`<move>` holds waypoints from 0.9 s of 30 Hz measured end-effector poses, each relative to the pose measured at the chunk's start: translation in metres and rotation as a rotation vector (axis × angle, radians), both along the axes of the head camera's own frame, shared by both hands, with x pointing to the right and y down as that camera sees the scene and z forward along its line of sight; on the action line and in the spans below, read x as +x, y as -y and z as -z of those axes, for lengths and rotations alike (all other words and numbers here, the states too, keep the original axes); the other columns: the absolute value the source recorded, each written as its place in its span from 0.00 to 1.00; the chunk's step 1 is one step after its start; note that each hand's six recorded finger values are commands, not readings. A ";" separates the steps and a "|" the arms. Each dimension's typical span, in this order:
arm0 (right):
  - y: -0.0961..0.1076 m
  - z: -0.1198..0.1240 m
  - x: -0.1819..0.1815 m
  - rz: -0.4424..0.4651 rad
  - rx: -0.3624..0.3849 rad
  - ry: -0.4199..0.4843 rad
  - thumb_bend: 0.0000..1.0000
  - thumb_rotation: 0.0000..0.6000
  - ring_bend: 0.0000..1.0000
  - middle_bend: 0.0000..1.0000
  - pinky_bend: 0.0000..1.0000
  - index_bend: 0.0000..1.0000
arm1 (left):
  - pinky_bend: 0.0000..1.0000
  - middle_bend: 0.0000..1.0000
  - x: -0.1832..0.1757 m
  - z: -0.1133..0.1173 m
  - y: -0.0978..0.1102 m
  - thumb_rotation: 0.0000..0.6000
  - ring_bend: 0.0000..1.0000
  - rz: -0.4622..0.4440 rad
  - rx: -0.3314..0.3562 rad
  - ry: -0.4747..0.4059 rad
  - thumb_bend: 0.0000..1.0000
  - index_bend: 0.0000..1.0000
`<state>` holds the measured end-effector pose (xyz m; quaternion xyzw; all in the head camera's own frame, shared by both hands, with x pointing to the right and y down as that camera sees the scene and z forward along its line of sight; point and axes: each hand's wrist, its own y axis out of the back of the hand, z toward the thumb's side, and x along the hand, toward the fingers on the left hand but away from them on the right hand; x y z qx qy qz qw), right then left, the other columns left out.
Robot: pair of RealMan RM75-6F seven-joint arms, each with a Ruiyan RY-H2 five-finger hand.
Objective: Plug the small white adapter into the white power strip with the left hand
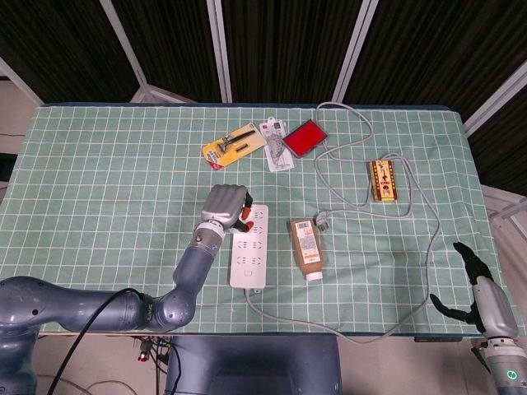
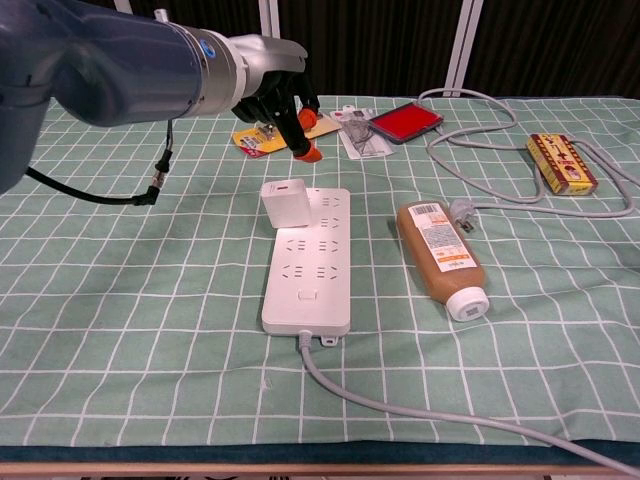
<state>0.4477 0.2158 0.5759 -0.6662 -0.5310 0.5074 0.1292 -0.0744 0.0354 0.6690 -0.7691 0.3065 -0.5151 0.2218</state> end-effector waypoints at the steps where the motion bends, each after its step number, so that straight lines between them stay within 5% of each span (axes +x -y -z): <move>1: 0.000 0.000 0.000 0.000 0.000 0.000 0.34 1.00 0.00 0.00 0.00 0.00 | 1.00 1.00 0.000 0.000 -0.001 1.00 1.00 0.038 -0.025 -0.054 0.23 0.83; 5: 0.000 0.000 0.000 -0.001 -0.001 0.000 0.34 1.00 0.00 0.00 0.00 0.00 | 1.00 1.00 -0.001 -0.006 -0.010 1.00 1.00 0.147 -0.138 -0.240 0.23 0.84; 9: 0.000 0.000 0.000 0.000 -0.001 0.001 0.34 1.00 0.00 0.00 0.00 0.00 | 1.00 1.00 -0.002 -0.017 -0.018 1.00 1.00 0.159 -0.220 -0.314 0.23 0.84; 27: 0.000 -0.001 0.000 -0.005 -0.005 0.006 0.34 1.00 0.00 0.00 0.00 0.00 | 1.00 1.00 -0.004 -0.049 -0.024 1.00 1.00 0.155 -0.260 -0.333 0.23 0.84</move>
